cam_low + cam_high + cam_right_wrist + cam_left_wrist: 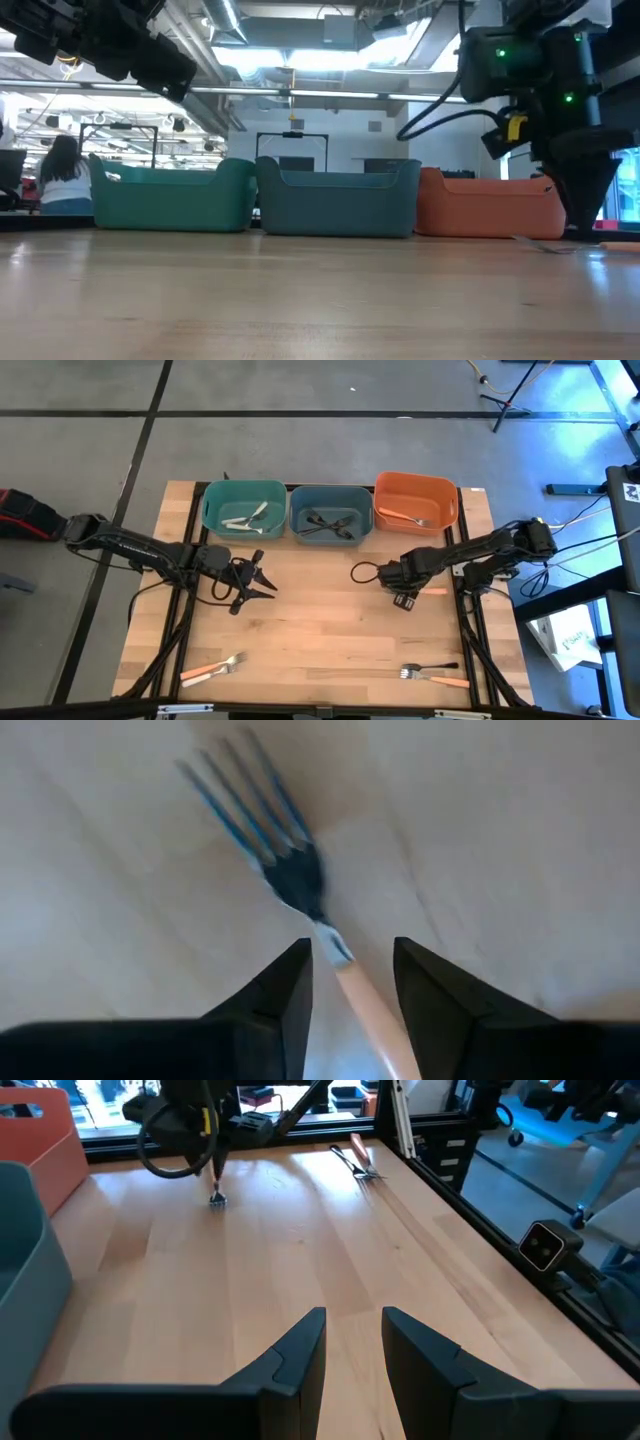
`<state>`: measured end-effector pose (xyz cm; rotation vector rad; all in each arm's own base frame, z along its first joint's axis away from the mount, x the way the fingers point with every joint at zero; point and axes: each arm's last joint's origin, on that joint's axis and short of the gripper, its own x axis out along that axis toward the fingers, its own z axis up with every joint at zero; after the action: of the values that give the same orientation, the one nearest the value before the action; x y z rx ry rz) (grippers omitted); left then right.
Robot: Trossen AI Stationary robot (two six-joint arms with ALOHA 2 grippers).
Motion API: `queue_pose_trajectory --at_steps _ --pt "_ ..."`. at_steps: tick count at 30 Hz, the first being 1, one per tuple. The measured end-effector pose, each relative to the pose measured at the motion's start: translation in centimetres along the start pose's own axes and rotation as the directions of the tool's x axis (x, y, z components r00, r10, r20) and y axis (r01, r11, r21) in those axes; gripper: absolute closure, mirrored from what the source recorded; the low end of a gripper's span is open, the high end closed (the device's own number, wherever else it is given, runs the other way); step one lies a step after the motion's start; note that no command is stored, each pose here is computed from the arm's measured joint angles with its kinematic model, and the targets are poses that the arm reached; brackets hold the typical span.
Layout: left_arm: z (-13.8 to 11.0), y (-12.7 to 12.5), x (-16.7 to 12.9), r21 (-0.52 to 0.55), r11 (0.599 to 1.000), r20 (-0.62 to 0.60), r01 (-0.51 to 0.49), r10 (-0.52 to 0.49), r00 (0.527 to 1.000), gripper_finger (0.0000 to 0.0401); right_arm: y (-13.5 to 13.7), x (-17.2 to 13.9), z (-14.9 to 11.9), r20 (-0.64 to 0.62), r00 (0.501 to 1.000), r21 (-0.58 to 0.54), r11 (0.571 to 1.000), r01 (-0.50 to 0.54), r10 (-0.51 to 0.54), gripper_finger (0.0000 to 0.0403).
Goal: Sort silverware by color (type)
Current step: Put the top right orange fork into the orange bin
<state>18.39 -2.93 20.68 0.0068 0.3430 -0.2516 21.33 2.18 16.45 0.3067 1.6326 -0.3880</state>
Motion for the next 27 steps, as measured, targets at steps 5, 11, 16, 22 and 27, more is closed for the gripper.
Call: queue_pose_trajectory --at_steps 5,11,16,22,27 --pt "0.0 0.0 0.0 0.0 1.0 -0.001 0.0 0.0 1.0 0.0306 -0.1 1.1 -0.3 0.005 1.0 -0.049 0.999 -0.018 0.018 0.0272" --pt "0.0 0.0 0.0 0.0 1.0 -0.002 0.0 0.0 1.0 0.0306 -0.3 2.4 -0.8 -0.009 0.999 -0.051 0.997 -0.052 0.052 0.0272" --pt "0.0 0.0 0.0 0.0 1.0 -0.001 0.0 0.0 1.0 0.0306 -0.4 3.0 -1.1 -0.014 0.998 -0.063 0.996 -0.064 0.063 0.0303" --pt "0.0 0.0 0.0 0.0 1.0 -0.002 0.0 0.0 1.0 0.0306 -0.4 3.0 -1.0 -0.01 0.998 -0.131 0.989 -0.068 0.067 0.0386" --pt "0.0 0.0 0.0 0.0 1.0 -0.002 0.0 0.0 1.0 0.0306 -0.3 3.0 -0.9 0.006 0.998 -0.182 0.981 -0.064 0.066 0.0387"
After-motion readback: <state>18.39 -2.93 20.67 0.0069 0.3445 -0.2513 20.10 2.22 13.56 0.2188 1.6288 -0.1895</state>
